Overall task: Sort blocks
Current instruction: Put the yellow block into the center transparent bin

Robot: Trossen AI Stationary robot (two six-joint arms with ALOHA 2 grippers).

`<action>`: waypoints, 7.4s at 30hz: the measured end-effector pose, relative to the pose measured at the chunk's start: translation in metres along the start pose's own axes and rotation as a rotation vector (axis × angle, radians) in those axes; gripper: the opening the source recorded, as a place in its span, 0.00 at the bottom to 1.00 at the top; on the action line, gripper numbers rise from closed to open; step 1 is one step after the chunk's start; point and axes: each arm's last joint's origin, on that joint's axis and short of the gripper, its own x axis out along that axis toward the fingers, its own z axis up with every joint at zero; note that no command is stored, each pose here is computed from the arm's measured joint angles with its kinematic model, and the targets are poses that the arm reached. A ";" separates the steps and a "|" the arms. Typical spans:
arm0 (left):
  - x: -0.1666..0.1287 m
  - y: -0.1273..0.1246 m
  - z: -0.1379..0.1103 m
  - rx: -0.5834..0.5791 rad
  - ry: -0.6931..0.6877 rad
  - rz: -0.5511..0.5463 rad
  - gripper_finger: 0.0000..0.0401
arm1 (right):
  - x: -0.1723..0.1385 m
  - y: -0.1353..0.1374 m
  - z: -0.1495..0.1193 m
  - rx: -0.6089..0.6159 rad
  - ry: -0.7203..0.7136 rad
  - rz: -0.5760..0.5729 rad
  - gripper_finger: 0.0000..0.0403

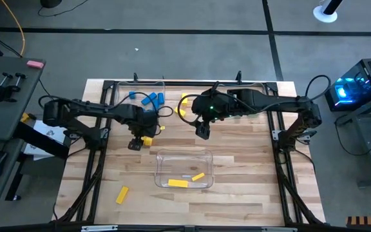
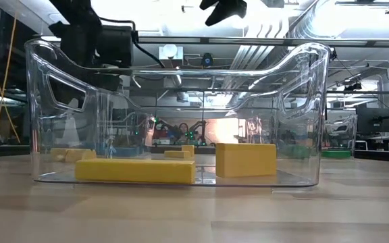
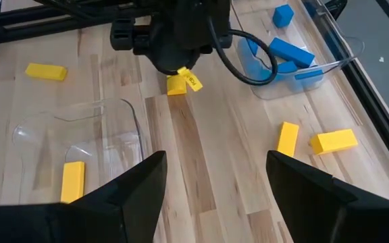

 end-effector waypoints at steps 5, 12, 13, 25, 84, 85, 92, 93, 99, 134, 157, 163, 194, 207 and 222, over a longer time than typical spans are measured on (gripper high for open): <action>0.015 -0.005 -0.014 -0.007 0.059 -0.046 0.65 | 0.000 0.000 0.000 0.000 0.001 0.000 0.62; 0.024 -0.004 -0.014 -0.029 0.015 -0.008 0.65 | 0.000 0.000 0.000 0.000 0.000 0.000 0.62; 0.024 -0.004 -0.013 -0.030 0.005 -0.003 0.65 | 0.000 0.000 0.000 0.000 0.001 0.000 0.62; 0.035 -0.005 -0.022 -0.032 0.021 0.002 0.63 | 0.000 0.000 0.000 0.003 0.000 0.000 0.62; -0.076 -0.034 0.053 -0.619 -0.291 0.159 0.59 | -0.054 -0.013 0.001 -0.021 -0.121 -0.059 0.62; -0.069 -0.030 0.048 -0.765 -0.270 0.140 0.59 | -0.054 -0.013 0.001 -0.021 -0.120 -0.059 0.62; -0.029 -0.031 0.027 -1.228 -0.210 0.178 0.59 | -0.054 -0.014 0.001 -0.026 -0.120 -0.060 0.62; -0.024 -0.031 0.025 -1.292 -0.217 0.174 0.59 | -0.054 -0.015 0.001 -0.028 -0.120 -0.063 0.62; -0.011 -0.029 0.022 -1.430 -0.263 0.148 0.59 | -0.054 -0.017 0.001 -0.030 -0.120 -0.066 0.62; 0.044 -0.028 0.022 -1.466 -0.134 0.162 0.58 | -0.054 -0.017 0.001 -0.030 -0.119 -0.064 0.62; -0.101 -0.028 0.029 -0.857 -0.866 0.021 0.25 | -0.054 -0.017 0.001 -0.004 -0.120 -0.062 0.62; -0.092 -0.069 0.039 -0.507 -0.769 -0.145 0.26 | -0.054 -0.017 0.001 0.012 -0.121 -0.061 0.62; -0.087 -0.189 0.012 -0.716 -0.232 -0.180 0.55 | -0.052 -0.024 0.002 -0.035 -0.116 -0.082 0.62; -0.020 -0.268 -0.012 -1.282 0.084 0.027 0.56 | -0.051 -0.036 0.003 -0.007 -0.112 -0.069 0.62; 0.031 -0.277 -0.001 -1.263 0.171 0.109 0.56 | -0.051 -0.036 0.003 -0.007 -0.111 -0.064 0.62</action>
